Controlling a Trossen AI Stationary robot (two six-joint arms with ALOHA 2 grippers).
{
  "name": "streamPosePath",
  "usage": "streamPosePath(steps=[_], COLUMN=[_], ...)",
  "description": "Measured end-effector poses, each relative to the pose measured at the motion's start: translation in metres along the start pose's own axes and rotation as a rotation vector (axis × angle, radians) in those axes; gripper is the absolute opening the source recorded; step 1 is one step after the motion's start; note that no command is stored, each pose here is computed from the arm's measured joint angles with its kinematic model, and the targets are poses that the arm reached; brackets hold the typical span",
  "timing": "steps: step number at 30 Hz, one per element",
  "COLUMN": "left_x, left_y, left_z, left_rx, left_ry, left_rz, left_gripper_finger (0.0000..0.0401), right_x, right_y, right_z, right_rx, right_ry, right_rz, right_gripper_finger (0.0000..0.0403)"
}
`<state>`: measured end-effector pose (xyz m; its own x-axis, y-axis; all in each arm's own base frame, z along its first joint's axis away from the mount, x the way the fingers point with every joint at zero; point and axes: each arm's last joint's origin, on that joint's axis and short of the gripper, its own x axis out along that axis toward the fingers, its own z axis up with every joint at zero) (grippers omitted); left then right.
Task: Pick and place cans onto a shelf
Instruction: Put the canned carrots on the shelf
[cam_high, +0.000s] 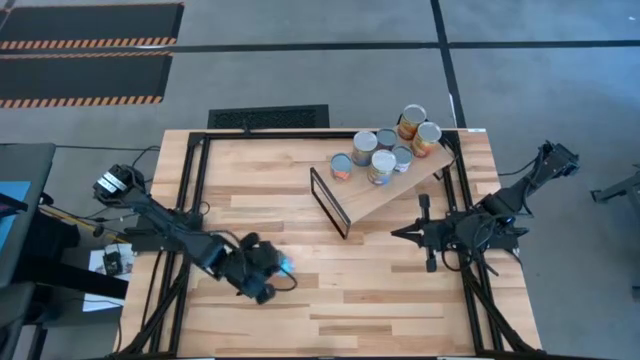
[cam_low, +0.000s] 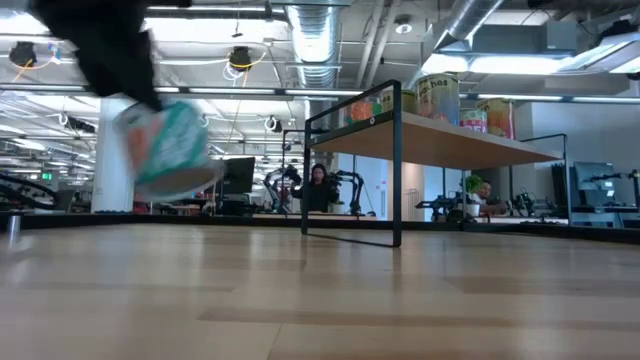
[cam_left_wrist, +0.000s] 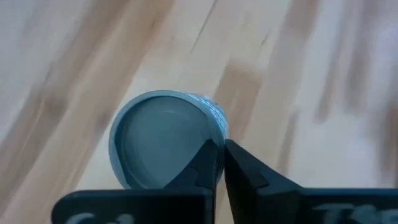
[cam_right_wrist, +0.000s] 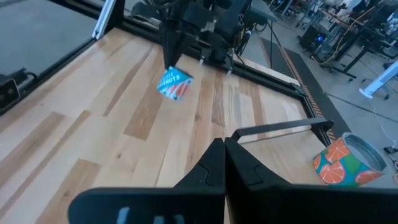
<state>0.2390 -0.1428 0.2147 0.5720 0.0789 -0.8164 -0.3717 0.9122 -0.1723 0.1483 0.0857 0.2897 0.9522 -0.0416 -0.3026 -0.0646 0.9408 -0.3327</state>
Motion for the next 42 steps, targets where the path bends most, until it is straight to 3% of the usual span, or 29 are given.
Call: streamPosePath(steps=[10, 16, 22, 27, 37, 42], left_x=[-0.017, -0.019, 0.029, 0.064, 0.102, 0.121], left_y=[-0.002, -0.001, -0.012, -0.027, -0.047, -0.048], left_z=[0.074, 0.085, 0.073, 0.076, 0.106, 0.119], left_rx=[0.16, 0.188, 0.213, 0.307, 0.43, 0.46], left_ry=[-0.204, -0.195, -0.045, 0.027, 0.039, 0.033], left_rz=[-0.075, -0.11, -0.069, -0.063, -0.103, -0.094], left_gripper_finger=[0.0001, 0.0001, 0.0, 0.0, 0.0, 0.0], right_x=[0.0, 0.0, 0.009, 0.028, 0.062, 0.063], right_y=[0.0, 0.0, 0.01, 0.038, 0.085, 0.093], right_z=[0.001, -0.001, -0.006, -0.012, -0.015, -0.047], right_rx=[0.0, 0.0, 0.094, 0.069, 0.009, 0.065], right_ry=[-0.013, 0.011, 0.066, 0.128, 0.069, -0.057], right_rz=[0.0, 0.009, 0.046, 0.088, 0.138, 0.149], right_gripper_finger=[0.001, 0.0011, 0.001, 0.0004, 0.0003, 0.0003])
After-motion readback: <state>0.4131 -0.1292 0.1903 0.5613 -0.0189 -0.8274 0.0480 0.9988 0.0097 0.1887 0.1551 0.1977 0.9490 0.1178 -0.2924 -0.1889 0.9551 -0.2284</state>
